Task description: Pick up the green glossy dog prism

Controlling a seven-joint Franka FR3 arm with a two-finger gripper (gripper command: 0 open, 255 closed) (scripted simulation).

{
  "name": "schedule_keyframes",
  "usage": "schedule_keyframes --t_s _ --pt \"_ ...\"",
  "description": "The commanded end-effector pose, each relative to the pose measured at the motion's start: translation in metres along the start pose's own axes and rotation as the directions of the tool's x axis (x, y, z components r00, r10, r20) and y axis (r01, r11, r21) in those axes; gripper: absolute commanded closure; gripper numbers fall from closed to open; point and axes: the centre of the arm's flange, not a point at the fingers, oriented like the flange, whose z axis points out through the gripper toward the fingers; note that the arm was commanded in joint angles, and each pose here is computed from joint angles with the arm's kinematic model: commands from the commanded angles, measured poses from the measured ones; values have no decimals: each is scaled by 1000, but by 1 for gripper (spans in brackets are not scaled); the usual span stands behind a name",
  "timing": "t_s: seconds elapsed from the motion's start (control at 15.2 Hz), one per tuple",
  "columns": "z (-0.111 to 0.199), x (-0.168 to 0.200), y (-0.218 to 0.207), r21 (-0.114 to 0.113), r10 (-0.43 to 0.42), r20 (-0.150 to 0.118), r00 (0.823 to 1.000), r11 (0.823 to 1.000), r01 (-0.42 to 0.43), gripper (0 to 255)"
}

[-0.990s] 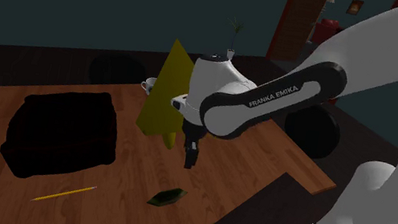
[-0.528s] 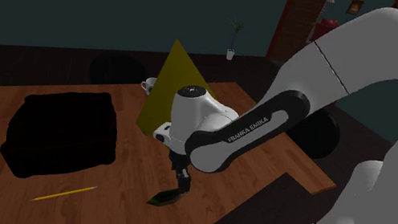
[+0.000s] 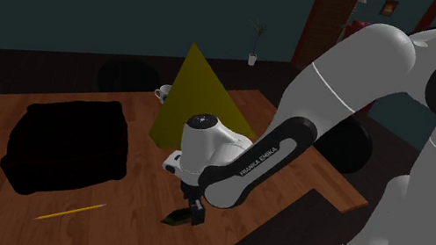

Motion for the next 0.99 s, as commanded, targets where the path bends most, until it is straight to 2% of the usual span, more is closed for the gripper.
schedule_keyframes --t_s 0.0,0.07,0.13,0.73,0.92 --pt "9 1 1 0 0 0 1000 1000 0 0" --pt "9 1 1 0 0 0 1000 1000 0 0" --pt "9 0 0 0 0 0 1000 1000 0 255" --pt "9 1 1 0 0 0 1000 1000 0 255" --pt "-7 1 0 0 0 0 1000 1000 0 255"
